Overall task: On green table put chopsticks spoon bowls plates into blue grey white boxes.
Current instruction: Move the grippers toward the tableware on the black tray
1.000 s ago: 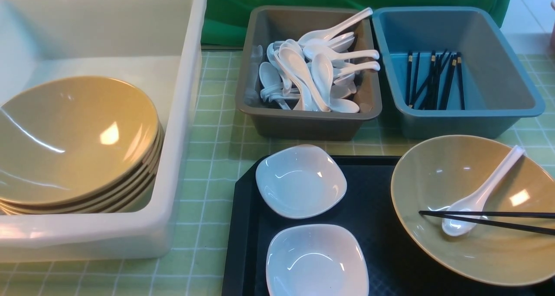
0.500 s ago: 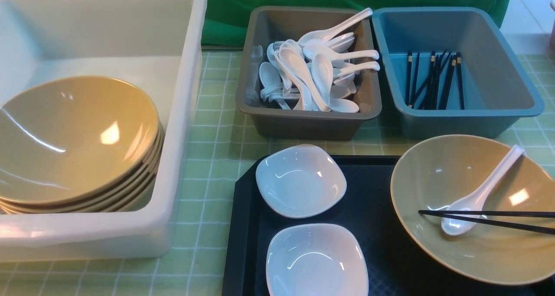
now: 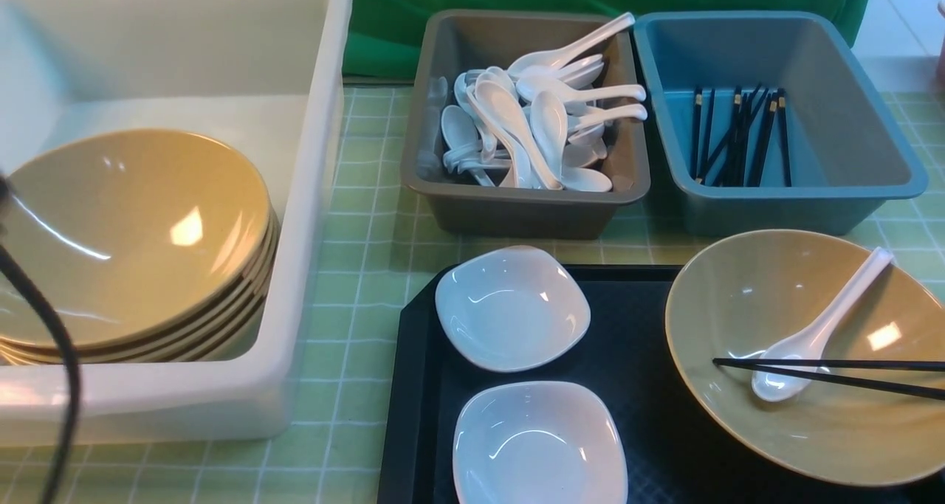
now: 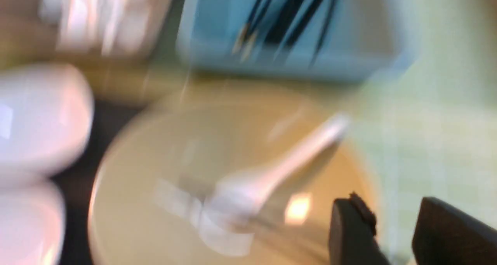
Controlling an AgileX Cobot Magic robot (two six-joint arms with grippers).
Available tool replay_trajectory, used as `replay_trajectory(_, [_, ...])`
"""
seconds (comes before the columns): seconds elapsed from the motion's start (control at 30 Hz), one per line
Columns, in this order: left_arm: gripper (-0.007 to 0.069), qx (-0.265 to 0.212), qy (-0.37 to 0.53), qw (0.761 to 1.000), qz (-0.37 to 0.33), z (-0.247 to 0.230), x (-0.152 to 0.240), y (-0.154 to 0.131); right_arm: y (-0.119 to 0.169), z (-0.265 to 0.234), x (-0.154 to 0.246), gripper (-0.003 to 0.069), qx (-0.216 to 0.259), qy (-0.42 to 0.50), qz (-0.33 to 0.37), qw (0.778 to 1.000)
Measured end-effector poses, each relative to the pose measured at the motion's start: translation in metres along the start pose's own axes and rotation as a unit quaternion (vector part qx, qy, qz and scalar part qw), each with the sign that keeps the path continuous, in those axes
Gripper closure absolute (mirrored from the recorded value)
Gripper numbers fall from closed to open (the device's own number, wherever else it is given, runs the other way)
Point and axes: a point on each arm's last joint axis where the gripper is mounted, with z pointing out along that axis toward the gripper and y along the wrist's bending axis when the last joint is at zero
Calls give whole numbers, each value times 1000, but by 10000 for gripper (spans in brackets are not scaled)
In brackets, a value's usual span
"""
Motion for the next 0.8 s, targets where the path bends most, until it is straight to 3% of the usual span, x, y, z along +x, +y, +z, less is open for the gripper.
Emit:
replay_trajectory(0.03, [627,24,30,999,0,4,9,-4,3,11,-3,416,-26,59,-32,997])
replay_trajectory(0.17, [627,96,115,988,30,13,28,-18,20,30,-19,416,-77,131,-144,978])
replay_trajectory(0.2, [627,98,115,988,26,13,28,-19,21,32,-21,416,-78,135,-153,976])
replay_trajectory(0.3, [627,176,188,964,62,22,41,-36,44,51,-30,410,-91,196,-237,947])
replay_trajectory(0.5, [627,271,247,922,122,34,54,-54,59,97,-28,351,-38,305,-334,891])
replay_trajectory(0.8, [627,302,236,911,149,36,55,-58,54,131,-25,225,-1,358,-363,860])
